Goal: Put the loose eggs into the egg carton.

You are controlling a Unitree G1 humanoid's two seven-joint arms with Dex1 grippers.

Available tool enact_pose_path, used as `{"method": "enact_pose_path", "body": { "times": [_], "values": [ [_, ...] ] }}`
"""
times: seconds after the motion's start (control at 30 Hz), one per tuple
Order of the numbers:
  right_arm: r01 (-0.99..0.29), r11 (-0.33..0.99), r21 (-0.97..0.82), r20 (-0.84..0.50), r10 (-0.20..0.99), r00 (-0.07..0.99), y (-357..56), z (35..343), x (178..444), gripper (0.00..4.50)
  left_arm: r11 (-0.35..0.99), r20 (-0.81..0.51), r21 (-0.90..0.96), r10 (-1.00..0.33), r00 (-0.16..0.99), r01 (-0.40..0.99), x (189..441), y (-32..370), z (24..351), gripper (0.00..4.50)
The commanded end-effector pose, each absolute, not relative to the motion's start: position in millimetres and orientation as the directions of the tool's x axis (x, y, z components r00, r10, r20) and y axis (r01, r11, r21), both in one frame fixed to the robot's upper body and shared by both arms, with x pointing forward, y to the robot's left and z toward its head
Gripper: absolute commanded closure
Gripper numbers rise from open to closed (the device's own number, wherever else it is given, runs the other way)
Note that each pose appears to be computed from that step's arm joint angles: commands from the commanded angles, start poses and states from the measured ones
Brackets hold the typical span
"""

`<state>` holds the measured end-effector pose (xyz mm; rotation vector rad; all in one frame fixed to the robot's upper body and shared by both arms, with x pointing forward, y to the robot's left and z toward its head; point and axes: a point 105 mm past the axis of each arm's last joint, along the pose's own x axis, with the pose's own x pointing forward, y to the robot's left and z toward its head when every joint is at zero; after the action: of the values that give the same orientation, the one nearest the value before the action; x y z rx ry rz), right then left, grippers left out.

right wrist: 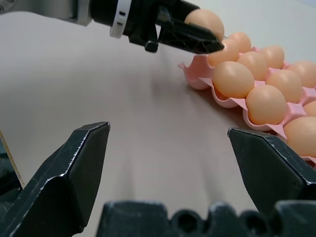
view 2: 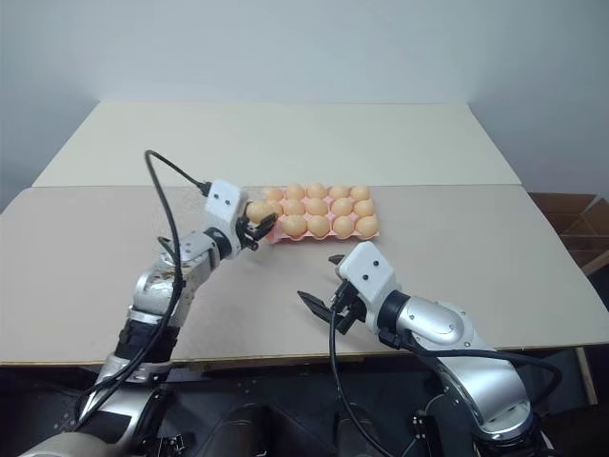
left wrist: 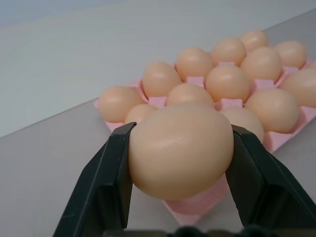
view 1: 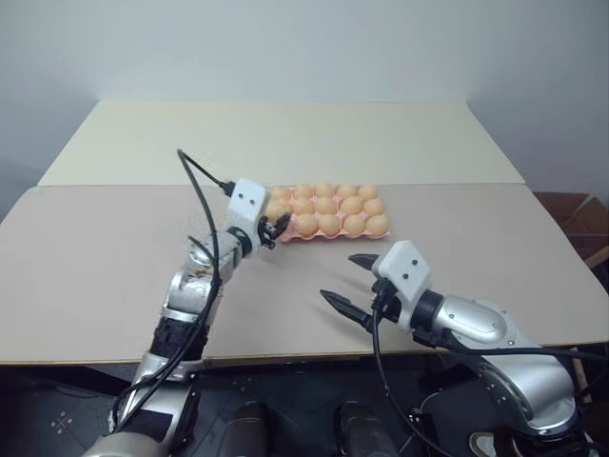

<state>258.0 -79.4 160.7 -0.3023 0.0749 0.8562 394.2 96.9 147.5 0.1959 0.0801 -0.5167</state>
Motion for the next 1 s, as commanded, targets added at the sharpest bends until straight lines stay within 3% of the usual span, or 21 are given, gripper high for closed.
{"method": "enact_pose_path", "body": {
  "times": [0.03,0.2,0.43,0.73,1.0],
  "values": [
    [-0.739,0.614,-0.277,-0.136,0.736,0.663,-79,174,253,0.0,0.837,-0.076,0.199,-0.506,0.859,0.51,396,91,160,2.15],
    [-0.735,0.619,-0.278,-0.137,0.732,0.668,-80,174,252,0.0,0.831,-0.094,0.195,-0.513,0.853,0.521,395,92,154,2.15],
    [-0.736,0.615,-0.281,-0.137,0.734,0.665,-79,174,252,0.0,0.828,-0.078,0.175,-0.528,0.846,0.533,394,89,155,0.04],
    [-0.725,0.628,-0.283,-0.126,0.725,0.677,-80,175,255,0.0,0.859,0.008,0.187,-0.487,0.874,0.477,381,110,174,0.04],
    [-0.622,0.739,-0.26,-0.059,0.631,0.774,-93,170,268,0.0,0.921,0.071,0.189,-0.36,0.93,0.342,340,154,178,0.04]
  ]
}}
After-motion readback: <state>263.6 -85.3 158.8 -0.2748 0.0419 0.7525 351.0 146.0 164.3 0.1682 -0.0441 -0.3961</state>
